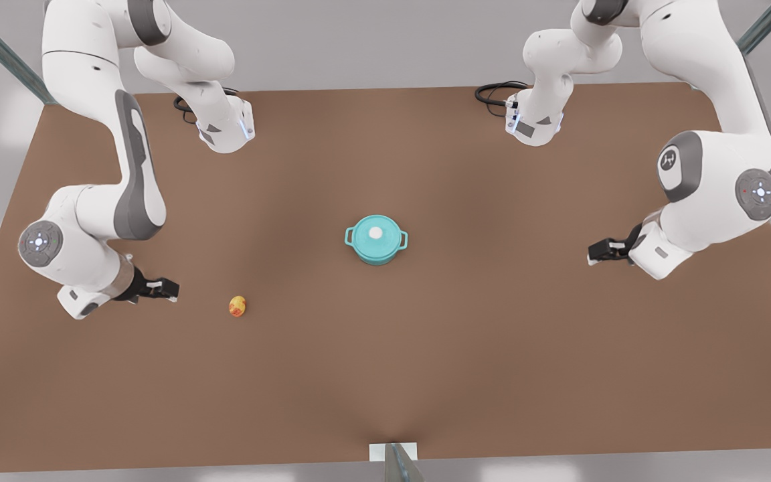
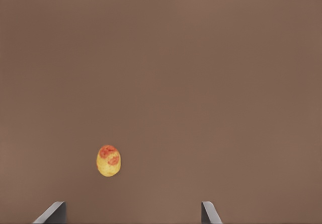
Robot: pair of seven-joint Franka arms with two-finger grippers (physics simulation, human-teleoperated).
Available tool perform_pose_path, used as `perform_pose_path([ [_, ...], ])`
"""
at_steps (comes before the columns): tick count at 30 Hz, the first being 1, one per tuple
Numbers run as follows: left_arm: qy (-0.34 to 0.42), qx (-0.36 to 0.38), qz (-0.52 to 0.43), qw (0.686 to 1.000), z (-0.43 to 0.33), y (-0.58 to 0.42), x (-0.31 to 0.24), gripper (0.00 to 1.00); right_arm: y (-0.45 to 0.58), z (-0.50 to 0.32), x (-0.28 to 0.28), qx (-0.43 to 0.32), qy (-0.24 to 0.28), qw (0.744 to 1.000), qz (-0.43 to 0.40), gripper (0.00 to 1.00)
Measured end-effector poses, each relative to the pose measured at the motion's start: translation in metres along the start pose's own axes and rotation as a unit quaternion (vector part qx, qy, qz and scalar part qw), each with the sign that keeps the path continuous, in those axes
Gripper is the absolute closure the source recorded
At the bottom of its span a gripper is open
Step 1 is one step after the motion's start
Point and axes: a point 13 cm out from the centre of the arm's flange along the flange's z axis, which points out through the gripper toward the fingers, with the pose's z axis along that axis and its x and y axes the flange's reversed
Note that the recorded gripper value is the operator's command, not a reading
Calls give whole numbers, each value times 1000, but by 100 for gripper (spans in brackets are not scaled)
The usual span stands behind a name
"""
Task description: Open the pot lid and put the potato into the pot
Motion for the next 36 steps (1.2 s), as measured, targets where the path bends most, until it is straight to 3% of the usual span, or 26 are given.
perform_pose_path([
  [3, -3, -1, 18, 1000, 8, -28, -5, 0, -21, -1, -11, 3, -21, 1000, 14, 0],
  [6, 11, -7, 95, 995, 35, -150, 16, 0, -16, -6, -19, 3, -37, 999, 9, 0],
  [11, 49, -52, 212, 975, 114, -366, 163, 0, 10, 17, -19, 1, -24, 1000, -10, 0],
  [14, 50, -67, 184, 979, 177, -403, 189, 0, 28, 34, -16, -1, -10, 1000, -22, 0],
  [21, 8, -74, 76, 994, 271, -430, 177, 0, 50, 70, 18, -4, 26, 999, -25, 0],
  [36, -64, -54, -41, 996, 342, -460, 172, 0, 78, 162, 44, -18, 45, 999, 8, 0],
])
